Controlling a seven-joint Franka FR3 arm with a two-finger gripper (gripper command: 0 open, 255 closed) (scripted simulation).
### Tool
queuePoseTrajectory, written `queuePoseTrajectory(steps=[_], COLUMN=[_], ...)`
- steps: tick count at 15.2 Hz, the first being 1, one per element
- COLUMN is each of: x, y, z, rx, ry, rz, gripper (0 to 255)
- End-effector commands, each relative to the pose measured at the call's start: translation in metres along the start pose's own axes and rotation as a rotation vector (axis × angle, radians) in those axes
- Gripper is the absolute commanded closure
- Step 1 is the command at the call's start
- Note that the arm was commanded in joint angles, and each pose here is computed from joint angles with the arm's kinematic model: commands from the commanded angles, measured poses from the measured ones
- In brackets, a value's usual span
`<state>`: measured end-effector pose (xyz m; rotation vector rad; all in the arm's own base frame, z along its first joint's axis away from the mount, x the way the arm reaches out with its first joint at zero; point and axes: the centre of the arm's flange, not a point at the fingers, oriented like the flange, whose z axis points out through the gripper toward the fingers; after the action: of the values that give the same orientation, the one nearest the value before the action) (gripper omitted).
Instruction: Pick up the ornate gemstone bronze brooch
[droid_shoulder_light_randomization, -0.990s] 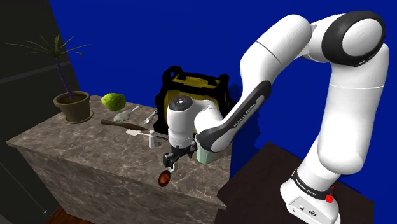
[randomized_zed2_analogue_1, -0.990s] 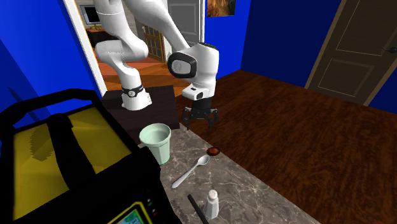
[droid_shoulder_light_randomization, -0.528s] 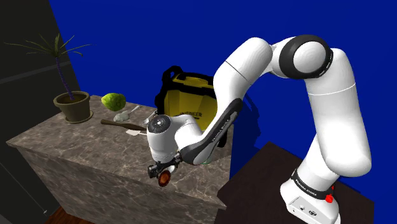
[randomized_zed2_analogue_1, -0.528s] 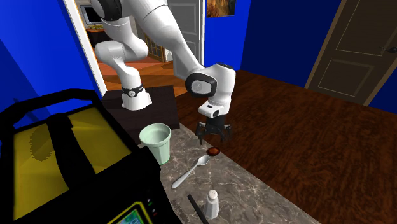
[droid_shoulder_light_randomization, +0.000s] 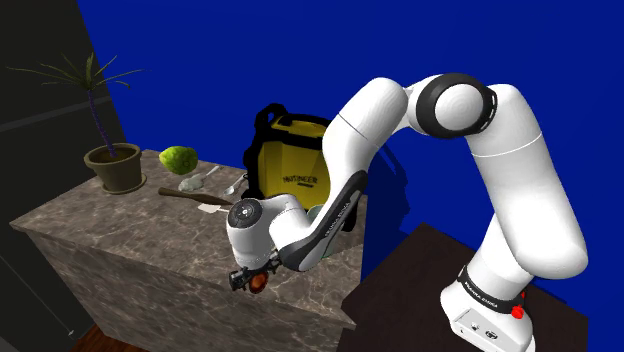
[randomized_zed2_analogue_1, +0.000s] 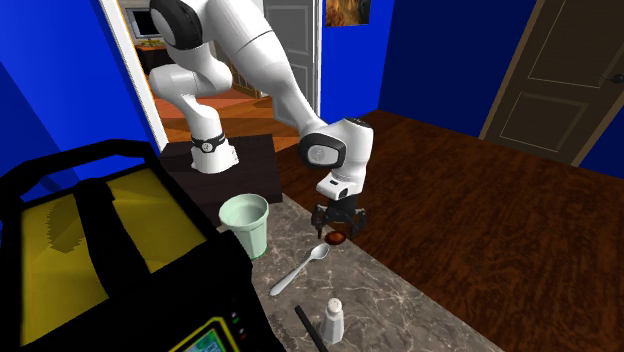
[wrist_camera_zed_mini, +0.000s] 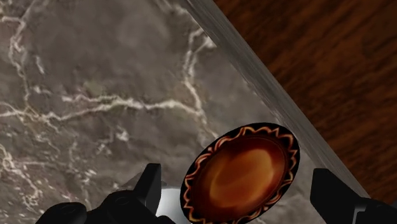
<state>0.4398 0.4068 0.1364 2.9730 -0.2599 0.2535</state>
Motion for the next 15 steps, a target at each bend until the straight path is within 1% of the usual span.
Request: queuePoseTrajectory(steps=[1,2,11,15], x=[-0.001,-0.001,-0.001,0.003], y=[-0.001,-0.001,-0.001,0.002], z=[0.004,0.004,0.004,-0.016], rx=[0.000,0.000,0.000,0.000], ry=[0.000,0.000,0.000,0.000], rz=[0.000,0.000,0.000,0.000], gripper=[0,255,255,255])
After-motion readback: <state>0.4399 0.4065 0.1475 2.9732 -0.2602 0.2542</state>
